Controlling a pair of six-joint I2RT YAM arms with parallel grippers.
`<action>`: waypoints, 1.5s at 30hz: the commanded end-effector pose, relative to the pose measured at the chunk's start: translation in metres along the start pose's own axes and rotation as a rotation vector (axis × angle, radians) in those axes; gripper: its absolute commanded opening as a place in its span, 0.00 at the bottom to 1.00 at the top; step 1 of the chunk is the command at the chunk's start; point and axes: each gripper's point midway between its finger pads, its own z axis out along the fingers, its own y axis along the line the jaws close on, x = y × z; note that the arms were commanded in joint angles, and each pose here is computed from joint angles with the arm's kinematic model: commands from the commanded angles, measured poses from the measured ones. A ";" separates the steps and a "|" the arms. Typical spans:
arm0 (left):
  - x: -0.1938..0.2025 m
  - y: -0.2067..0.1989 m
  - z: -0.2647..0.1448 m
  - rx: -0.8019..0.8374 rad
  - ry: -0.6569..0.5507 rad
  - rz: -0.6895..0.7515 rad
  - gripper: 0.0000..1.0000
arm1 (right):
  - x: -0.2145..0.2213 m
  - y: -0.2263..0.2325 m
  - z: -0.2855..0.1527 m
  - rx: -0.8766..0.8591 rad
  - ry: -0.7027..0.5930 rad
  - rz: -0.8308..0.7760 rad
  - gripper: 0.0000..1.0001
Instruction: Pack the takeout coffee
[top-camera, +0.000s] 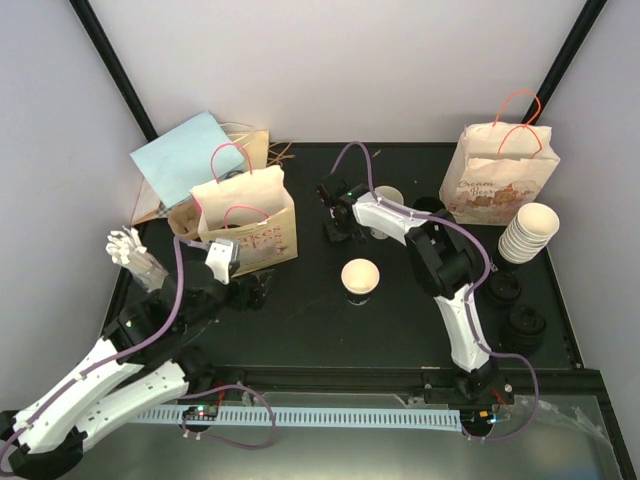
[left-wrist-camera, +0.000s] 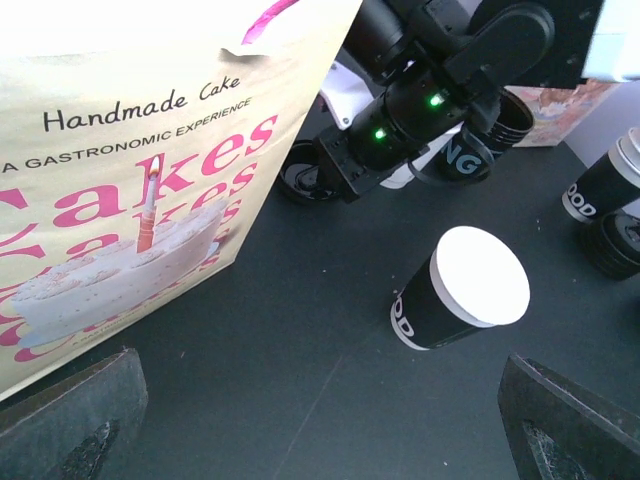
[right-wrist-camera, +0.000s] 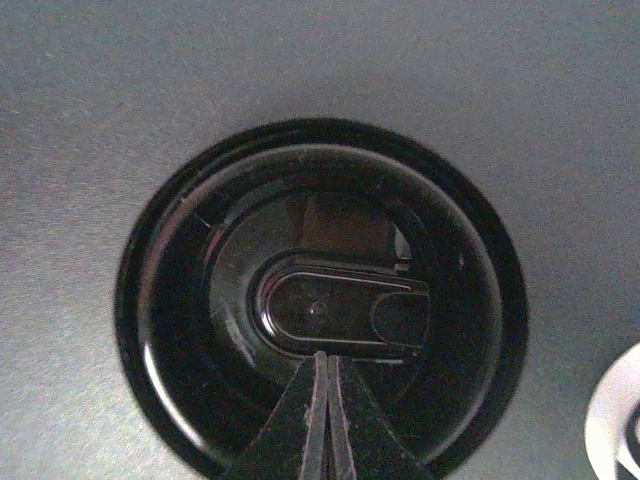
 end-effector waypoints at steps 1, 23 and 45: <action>-0.007 -0.003 -0.007 0.016 -0.011 0.007 0.99 | -0.001 -0.005 0.007 0.052 0.013 -0.044 0.01; -0.002 -0.008 0.003 0.034 0.010 0.002 0.99 | 0.065 -0.015 -0.026 0.005 0.098 -0.104 0.01; 0.004 -0.010 0.006 0.054 0.025 -0.007 0.99 | 0.123 -0.060 -0.058 0.165 0.117 -0.002 0.01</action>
